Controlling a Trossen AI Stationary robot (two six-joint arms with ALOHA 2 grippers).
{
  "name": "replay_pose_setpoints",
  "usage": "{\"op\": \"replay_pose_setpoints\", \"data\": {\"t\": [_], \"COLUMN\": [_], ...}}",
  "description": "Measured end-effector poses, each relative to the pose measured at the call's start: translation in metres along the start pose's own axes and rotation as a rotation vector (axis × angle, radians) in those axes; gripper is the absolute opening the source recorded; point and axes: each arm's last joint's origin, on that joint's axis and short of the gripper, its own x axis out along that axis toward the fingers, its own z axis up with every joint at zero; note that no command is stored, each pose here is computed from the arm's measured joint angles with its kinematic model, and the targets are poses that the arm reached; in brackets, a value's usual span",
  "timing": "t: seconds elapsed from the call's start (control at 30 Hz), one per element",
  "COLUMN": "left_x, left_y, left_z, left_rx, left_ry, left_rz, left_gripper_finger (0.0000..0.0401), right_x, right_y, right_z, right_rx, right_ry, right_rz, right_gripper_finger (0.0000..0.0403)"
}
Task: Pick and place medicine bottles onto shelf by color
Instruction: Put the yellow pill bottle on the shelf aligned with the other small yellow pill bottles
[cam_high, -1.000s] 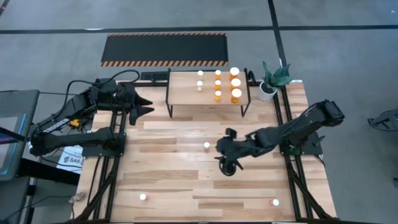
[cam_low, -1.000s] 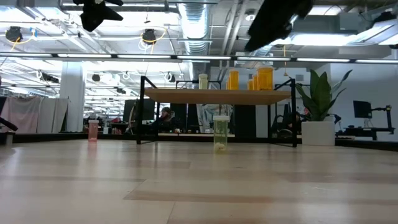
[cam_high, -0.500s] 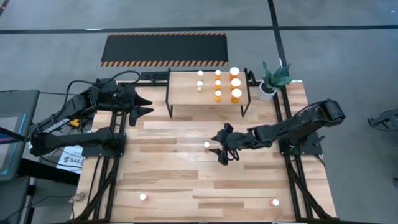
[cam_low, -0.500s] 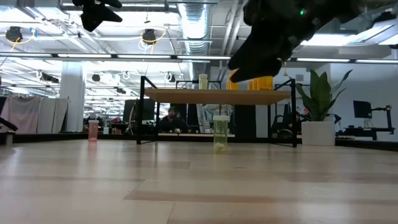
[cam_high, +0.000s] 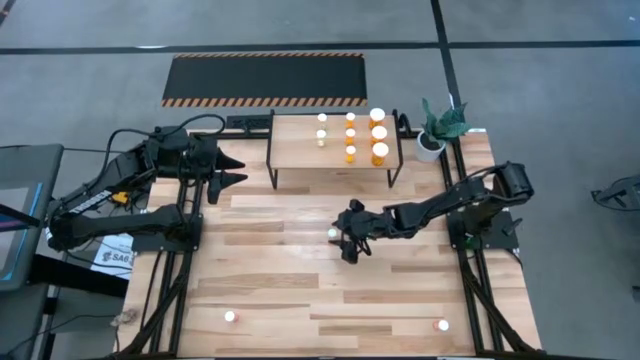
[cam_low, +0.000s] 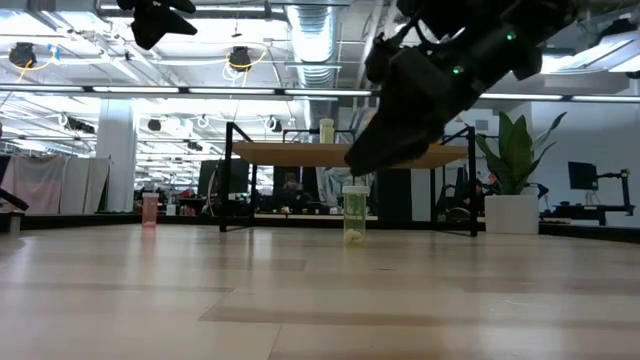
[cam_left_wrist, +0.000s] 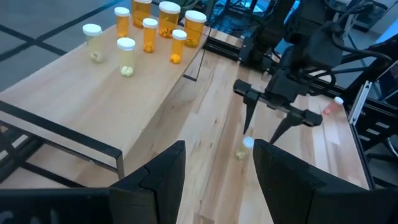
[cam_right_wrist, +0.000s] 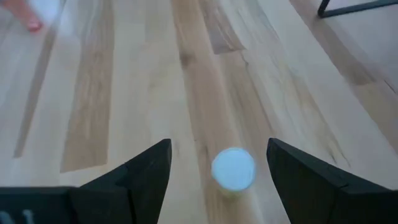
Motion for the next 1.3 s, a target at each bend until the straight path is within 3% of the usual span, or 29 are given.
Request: {"op": "replay_pose_setpoints", "data": {"t": [0.77, 1.3], "left_x": [0.0, 0.0], "left_y": [0.0, 0.0], "left_z": [0.0, 0.0], "left_rx": [-0.006, -0.01], "left_ry": [-0.001, -0.002], "left_rz": [-0.001, -0.001], "left_gripper_finger": [0.0176, 0.0176], "right_x": [0.016, 0.015], "right_y": [-0.008, -0.008], "right_z": [-0.01, -0.013], "right_rx": [-0.007, -0.015], "right_ry": [0.033, 0.068], "right_rz": [-0.042, -0.049], "right_gripper_finger": [0.0283, 0.0202]}}
